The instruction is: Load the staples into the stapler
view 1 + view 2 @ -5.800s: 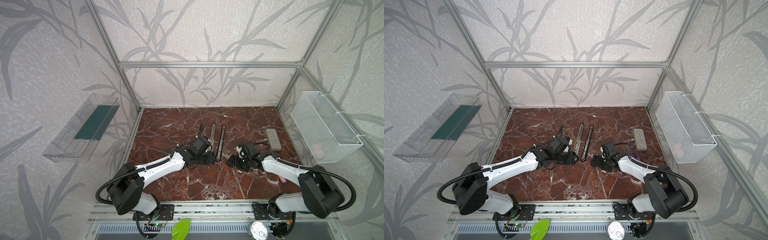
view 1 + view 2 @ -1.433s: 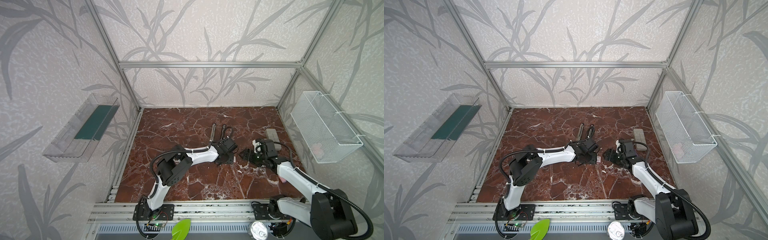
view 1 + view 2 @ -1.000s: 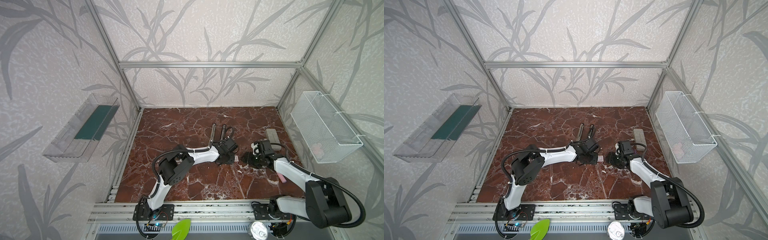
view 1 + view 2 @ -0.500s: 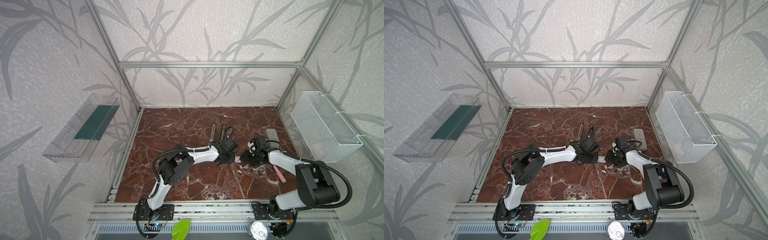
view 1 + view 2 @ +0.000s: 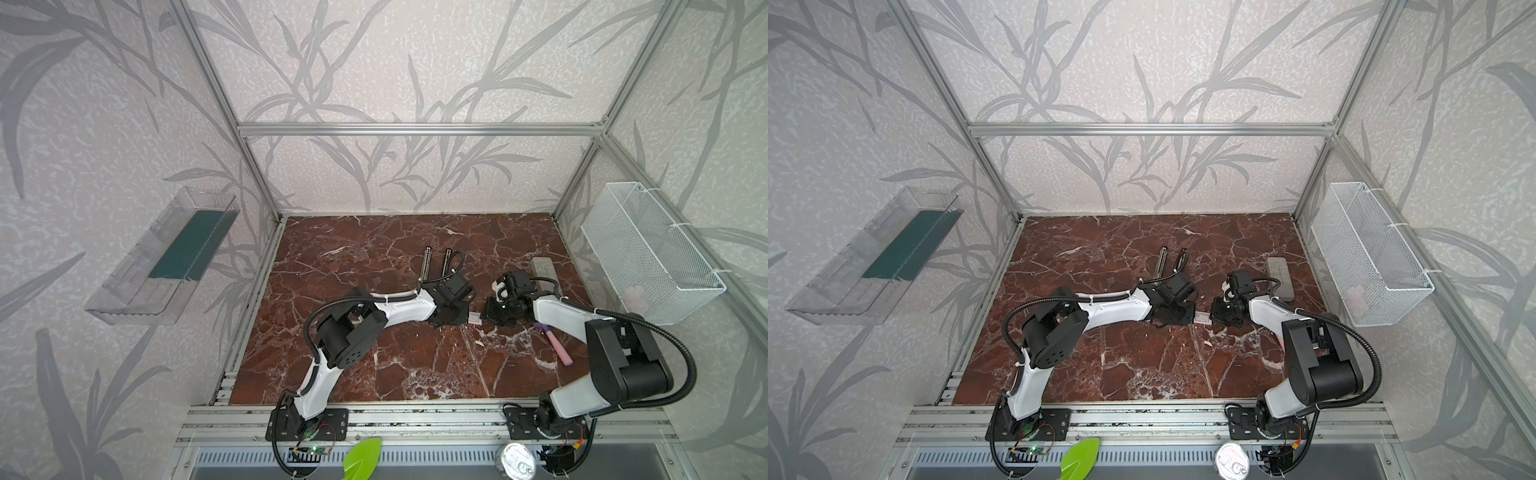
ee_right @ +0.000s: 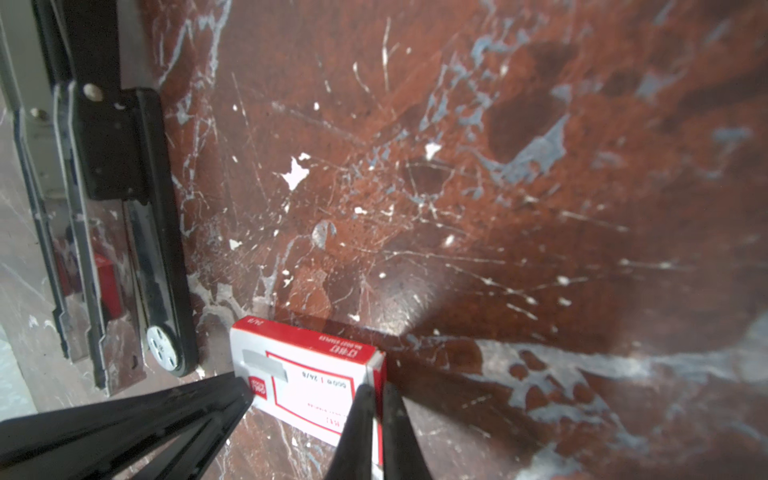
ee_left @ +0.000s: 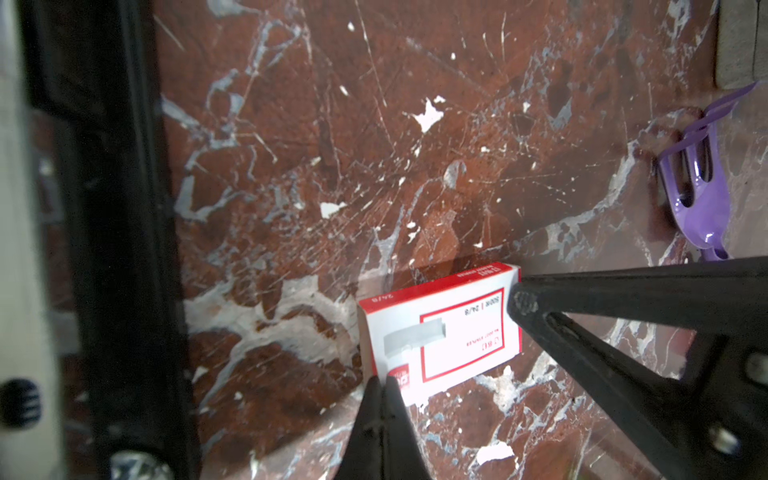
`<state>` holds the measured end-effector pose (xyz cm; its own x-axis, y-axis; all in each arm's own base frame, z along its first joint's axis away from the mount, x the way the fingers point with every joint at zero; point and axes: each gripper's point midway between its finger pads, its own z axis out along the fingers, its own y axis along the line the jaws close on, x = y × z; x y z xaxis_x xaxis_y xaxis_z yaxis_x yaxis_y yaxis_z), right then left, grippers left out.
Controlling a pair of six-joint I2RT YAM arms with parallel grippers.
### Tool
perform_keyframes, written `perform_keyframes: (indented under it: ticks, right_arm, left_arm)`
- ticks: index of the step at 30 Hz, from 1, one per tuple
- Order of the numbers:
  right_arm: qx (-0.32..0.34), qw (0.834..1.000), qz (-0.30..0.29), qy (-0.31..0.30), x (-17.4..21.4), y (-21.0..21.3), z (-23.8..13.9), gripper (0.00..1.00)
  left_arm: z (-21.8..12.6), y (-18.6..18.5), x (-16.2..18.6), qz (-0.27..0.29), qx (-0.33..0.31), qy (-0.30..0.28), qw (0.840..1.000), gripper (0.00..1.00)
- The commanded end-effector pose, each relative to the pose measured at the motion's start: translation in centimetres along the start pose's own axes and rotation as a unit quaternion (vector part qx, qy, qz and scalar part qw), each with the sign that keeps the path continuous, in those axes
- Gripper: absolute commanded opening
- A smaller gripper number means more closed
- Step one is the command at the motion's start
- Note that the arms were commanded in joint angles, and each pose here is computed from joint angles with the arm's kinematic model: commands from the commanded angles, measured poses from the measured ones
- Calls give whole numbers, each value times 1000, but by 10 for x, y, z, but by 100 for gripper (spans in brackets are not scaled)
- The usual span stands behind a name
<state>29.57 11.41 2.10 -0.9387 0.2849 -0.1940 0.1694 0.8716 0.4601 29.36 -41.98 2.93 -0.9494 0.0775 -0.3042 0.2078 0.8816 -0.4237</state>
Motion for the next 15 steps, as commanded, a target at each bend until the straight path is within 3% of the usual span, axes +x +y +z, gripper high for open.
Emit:
perform_keyframes:
  ticks: [1, 5, 15]
  right_arm:
    - [27, 1000, -1, 10, 4, -10, 1, 4]
    - [33, 999, -2, 8, 6, -12, -1, 0]
    - [66, 998, 2, 7, 7, -25, -6, 0]
  left_arm:
    - [-1, 7, 1, -7, -6, 1, 1000, 2]
    - [-2, 9, -1, -12, -4, -1, 1000, 0]
    - [-8, 12, -7, -21, -1, -5, 1000, 0]
